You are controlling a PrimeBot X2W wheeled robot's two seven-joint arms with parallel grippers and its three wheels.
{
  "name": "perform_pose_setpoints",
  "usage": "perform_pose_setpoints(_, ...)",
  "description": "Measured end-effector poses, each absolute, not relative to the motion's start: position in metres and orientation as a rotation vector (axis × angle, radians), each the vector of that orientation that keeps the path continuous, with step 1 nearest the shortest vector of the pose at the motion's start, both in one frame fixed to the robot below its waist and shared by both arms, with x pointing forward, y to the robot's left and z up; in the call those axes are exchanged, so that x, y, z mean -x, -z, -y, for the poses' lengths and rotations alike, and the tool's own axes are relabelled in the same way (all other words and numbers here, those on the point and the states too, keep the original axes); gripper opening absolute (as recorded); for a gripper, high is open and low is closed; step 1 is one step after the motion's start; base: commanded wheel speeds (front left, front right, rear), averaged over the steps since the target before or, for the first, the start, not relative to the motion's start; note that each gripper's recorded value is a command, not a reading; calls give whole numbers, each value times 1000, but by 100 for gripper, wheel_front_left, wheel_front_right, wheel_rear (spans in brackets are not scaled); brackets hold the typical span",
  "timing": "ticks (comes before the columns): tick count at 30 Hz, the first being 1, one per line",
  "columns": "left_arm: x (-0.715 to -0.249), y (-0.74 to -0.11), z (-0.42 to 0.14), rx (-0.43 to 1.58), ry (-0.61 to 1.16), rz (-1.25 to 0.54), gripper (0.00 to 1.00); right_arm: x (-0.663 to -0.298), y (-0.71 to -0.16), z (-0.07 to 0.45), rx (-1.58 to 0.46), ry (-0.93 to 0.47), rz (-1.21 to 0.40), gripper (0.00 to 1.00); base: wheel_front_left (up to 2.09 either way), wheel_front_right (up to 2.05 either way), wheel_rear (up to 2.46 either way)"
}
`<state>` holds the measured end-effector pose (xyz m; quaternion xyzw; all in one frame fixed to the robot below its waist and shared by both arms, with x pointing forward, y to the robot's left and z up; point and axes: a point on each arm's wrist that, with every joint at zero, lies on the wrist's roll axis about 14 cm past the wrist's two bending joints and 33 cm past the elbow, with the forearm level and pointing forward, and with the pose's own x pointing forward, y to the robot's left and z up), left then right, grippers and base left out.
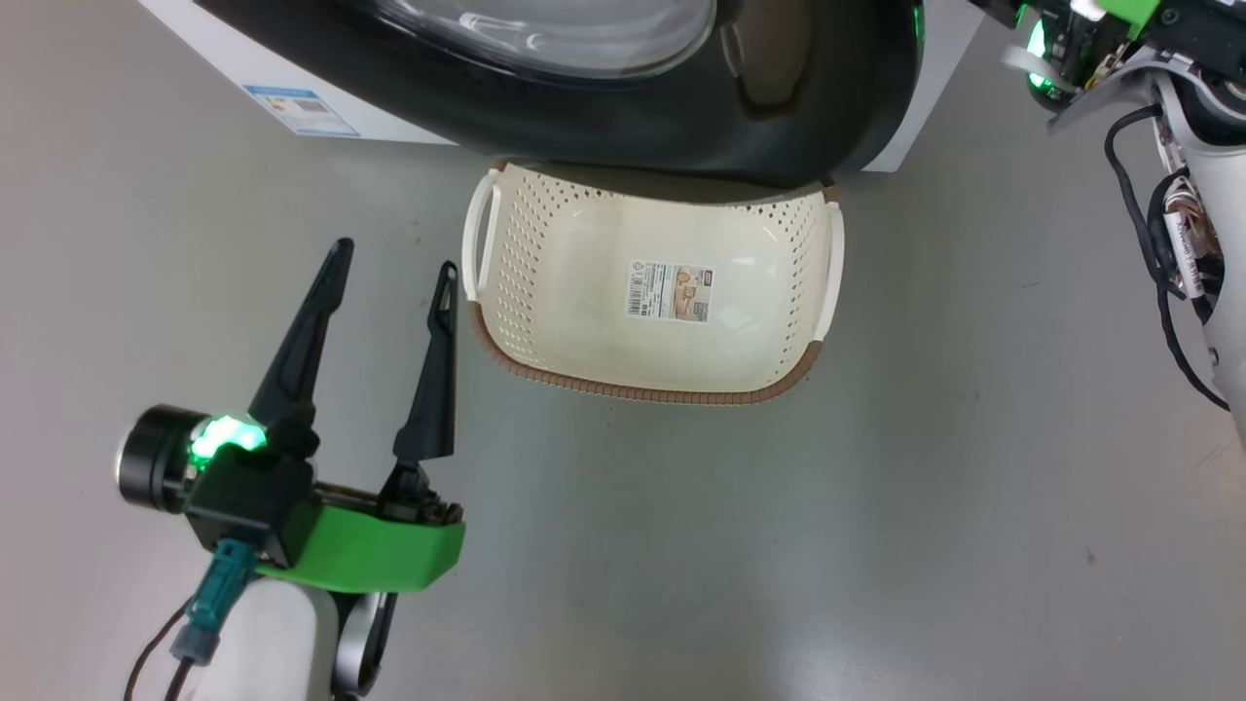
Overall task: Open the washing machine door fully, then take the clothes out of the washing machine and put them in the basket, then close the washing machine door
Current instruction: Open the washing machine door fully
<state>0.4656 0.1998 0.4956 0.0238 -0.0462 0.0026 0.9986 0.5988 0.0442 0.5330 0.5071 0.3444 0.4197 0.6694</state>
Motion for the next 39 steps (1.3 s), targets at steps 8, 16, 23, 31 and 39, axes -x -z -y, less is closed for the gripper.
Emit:
perform_pose_setpoints(8,-466,-496,-200,-45,-7,94,100,-609,-524,-35,-1067,-845,-677,100,0,0,0)
perform_pose_setpoints(16,-467,-500,-198,-19,-5,108,100,-612,-531,-9,-1020,-702,-428,100,0,0,0)
perform_pose_setpoints(23,-467,-500,-190,-1,6,113,100,-593,-509,28,-710,-564,-187,100,0,0,0)
perform_pose_setpoints(31,-468,-505,-186,12,10,129,100,-572,-491,60,-453,-498,-54,100,0,0,0)
perform_pose_setpoints(39,-474,-504,-177,26,32,134,100,-552,-494,93,-264,-382,65,100,0,0,0)
